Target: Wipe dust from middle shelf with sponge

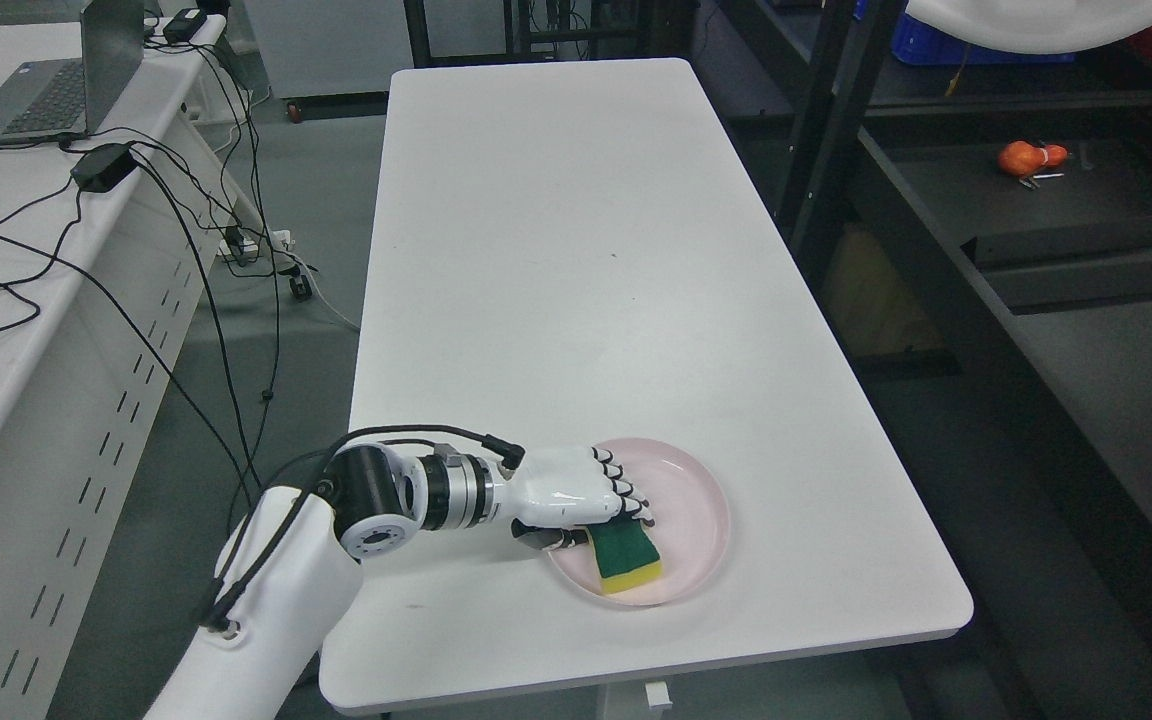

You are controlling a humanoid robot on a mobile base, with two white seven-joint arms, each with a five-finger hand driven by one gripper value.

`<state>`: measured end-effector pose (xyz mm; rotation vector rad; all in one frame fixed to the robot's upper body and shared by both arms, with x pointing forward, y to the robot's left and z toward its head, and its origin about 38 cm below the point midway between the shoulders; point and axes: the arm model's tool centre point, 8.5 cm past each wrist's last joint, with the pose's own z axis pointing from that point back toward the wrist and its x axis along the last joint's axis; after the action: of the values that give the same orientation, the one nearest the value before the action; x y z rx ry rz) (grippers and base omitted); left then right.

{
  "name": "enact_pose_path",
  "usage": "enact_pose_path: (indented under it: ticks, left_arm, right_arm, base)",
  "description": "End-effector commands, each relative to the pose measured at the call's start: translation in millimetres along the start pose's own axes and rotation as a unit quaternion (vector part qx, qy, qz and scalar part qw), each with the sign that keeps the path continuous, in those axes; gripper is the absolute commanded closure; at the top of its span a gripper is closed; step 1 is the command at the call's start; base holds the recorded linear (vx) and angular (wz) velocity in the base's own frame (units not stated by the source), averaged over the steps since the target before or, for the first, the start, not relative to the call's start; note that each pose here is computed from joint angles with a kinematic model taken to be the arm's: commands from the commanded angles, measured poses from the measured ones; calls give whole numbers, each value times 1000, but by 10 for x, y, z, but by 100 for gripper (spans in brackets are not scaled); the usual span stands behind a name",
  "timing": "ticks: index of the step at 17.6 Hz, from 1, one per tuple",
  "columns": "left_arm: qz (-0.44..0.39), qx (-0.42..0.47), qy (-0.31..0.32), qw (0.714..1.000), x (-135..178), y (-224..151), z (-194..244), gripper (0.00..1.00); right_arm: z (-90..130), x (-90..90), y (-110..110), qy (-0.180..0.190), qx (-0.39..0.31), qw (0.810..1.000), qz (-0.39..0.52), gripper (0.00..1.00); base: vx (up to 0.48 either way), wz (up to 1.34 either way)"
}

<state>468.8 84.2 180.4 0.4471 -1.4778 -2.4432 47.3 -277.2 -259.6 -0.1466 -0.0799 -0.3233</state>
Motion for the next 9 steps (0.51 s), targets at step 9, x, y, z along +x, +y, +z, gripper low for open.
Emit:
enact_pose_path:
  ticks: [9]
  left_arm:
    - [65,45,3,997,-129,0,105,56]
  right_arm:
    - [-7,19,-99,25,-7,1000,2,0]
  base:
    - [0,0]
